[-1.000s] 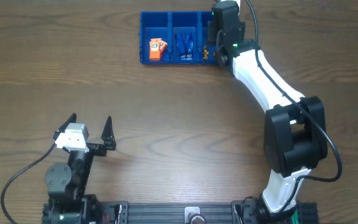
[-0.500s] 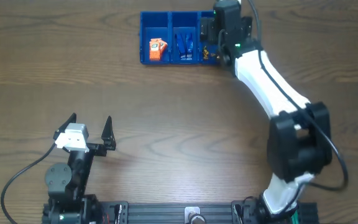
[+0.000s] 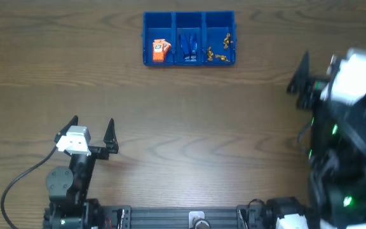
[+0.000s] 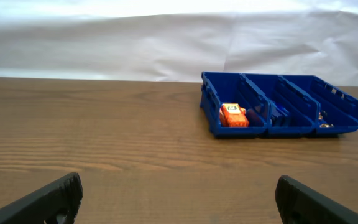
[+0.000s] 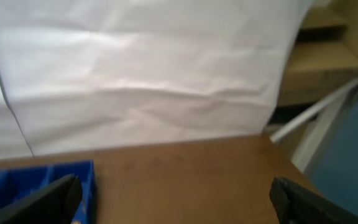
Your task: Sort Candies Into Trays
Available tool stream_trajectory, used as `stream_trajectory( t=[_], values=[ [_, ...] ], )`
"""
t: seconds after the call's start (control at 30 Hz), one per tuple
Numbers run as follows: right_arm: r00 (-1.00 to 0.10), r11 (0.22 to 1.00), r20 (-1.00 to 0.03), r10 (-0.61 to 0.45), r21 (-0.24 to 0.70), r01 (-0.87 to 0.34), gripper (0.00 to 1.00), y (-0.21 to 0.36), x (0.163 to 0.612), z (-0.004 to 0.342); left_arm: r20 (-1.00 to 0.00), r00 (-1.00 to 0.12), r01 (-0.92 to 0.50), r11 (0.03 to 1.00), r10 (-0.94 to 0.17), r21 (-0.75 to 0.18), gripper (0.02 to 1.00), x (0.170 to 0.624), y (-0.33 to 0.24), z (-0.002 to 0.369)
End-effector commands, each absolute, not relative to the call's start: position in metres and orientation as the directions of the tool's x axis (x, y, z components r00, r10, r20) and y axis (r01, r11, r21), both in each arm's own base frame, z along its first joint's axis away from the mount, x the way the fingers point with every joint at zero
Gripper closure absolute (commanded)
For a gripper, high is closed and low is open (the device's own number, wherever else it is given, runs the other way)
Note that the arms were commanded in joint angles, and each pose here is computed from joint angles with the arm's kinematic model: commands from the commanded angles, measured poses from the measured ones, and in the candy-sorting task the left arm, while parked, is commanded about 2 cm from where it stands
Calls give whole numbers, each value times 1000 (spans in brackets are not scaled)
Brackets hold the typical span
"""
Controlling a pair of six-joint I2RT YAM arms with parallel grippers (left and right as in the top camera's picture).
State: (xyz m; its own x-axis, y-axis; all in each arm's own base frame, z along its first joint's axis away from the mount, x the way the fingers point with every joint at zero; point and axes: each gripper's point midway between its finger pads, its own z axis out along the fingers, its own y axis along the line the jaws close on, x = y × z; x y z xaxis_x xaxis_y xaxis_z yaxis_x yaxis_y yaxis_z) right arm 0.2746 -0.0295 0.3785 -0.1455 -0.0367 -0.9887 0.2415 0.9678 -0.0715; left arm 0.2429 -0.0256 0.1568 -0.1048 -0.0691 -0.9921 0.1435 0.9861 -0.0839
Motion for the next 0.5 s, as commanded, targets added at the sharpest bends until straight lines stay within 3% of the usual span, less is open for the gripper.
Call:
stream_trajectory(
  t=[0.03, 0.23, 0.37, 0.5],
  values=[
    [-117, 959, -992, -44, -74, 273, 1, -44, 232, 328, -986, -150, 164, 982, -70, -94, 20, 242, -30, 141],
    [37, 967, -999, -37, -27, 252, 3, -43, 205, 293, -986, -151, 164, 982, -70, -95, 20, 242, -30, 141],
    [59, 974, -997, 51, 63, 220, 1, -39, 208, 264, -986, -151, 164, 982, -70, -95, 20, 242, -30, 141],
    [10, 995, -999, 53, 53, 90, 1, -16, 223, 236, -986, -150, 164, 982, -70, -94, 20, 242, -30, 141]
  ],
)
